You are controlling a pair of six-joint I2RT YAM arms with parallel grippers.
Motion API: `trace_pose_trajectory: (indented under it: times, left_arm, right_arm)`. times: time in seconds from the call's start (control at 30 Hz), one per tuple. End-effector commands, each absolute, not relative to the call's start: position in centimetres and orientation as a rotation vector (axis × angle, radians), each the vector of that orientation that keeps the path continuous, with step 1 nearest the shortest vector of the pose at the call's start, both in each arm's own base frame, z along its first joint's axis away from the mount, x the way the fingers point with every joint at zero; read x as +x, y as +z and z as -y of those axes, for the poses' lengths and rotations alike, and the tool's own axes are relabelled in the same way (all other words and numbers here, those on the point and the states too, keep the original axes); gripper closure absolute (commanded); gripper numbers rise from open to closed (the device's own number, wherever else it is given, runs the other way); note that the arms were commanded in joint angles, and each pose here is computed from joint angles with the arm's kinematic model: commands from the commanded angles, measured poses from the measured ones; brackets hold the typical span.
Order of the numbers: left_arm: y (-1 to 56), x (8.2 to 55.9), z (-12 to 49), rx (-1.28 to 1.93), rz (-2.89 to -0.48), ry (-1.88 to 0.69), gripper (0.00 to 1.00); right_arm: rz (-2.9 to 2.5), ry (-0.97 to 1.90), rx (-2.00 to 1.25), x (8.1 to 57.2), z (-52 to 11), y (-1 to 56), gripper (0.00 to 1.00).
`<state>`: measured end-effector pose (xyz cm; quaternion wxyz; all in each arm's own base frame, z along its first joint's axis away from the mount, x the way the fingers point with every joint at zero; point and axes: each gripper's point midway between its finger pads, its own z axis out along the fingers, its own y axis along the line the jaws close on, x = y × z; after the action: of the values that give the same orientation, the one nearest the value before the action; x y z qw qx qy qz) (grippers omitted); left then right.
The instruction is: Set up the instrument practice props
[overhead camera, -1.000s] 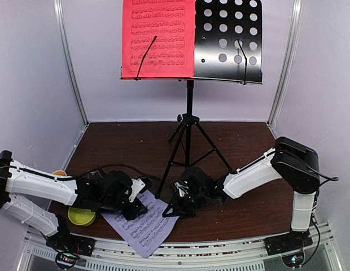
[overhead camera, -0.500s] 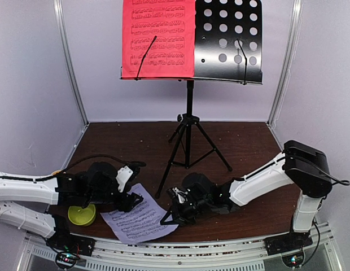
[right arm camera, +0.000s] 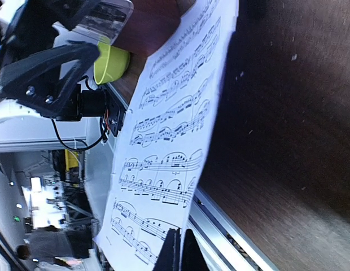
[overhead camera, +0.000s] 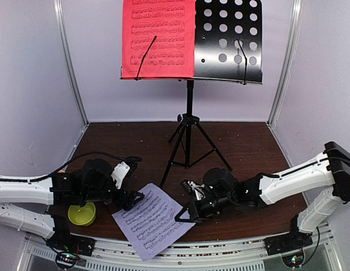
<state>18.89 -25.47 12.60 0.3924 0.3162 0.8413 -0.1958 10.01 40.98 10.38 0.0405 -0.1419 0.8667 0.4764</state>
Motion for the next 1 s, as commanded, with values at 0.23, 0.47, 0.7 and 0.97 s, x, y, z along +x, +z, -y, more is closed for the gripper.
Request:
trace_pose_trajectory:
  times: [0.23,0.47,0.7,0.97]
  left_arm:
    - [16.8,19.4,27.8,0.824,-1.99,-0.618,0.09]
    - [20.2,18.1,28.0,0.876,-1.833,-0.704,0.02]
    - [22.8,18.1,28.1,0.909,-1.712,-0.684,0.02]
    - [24.4,18.7,31.1,1.06,-1.575,-0.651,0.02]
  right_arm:
    - [-2.358,1.124,-0.845,10.7,-36.3,15.0,1.0]
    - [-2.068,1.058,-0.991,10.4,-33.0,18.3,1.0]
    - [-1.807,1.06,-1.125,9.1,-31.3,22.8,1.0]
    - [-1.728,0.935,-1.323,7.4,-29.6,23.8,1.0]
